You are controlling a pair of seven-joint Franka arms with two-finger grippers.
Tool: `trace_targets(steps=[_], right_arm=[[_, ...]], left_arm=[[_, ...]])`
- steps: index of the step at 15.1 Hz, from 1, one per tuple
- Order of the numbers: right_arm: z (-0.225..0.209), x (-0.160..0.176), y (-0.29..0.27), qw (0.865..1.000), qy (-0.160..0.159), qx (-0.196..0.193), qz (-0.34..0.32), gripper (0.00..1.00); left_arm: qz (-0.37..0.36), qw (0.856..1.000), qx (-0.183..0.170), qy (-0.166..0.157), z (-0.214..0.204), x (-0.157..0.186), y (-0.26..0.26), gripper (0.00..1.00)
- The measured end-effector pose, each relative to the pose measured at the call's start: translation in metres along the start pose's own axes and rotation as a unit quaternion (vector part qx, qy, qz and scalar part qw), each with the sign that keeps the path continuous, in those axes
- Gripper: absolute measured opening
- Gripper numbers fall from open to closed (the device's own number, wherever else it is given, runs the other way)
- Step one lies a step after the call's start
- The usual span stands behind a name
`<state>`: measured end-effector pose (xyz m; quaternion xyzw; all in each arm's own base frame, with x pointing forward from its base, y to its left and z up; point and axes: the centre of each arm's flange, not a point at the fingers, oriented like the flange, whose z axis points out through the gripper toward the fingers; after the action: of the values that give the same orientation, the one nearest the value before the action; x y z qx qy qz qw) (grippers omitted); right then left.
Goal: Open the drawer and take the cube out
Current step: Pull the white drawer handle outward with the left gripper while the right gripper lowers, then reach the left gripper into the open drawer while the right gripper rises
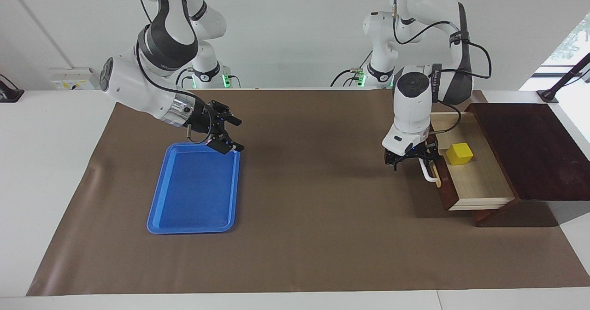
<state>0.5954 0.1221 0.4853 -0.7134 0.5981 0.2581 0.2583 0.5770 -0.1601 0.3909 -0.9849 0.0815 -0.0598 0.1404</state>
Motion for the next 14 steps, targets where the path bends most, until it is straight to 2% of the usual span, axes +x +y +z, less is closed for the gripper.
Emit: trace_targets(steps=[6,9,14], right_arm=[[0.014,0.005,-0.047,0.999,-0.008,-0.013,-0.028,1.0],[0.036,0.014,-0.066,0.999,-0.008,-0.017,-0.027,1.0],[0.042,0.0,-0.073,1.0,-0.005,-0.008,0.021,1.0]], left_arm=[[-0.012,1.0,-0.008,-0.008,-0.007,0.002,0.002,1.0],[-0.04,0.998,-0.034,-0.022,-0.04,0.016,0.001,1.0],[-0.083,0.995,-0.055,-0.031,-0.08,0.031,-0.016,1.0]])
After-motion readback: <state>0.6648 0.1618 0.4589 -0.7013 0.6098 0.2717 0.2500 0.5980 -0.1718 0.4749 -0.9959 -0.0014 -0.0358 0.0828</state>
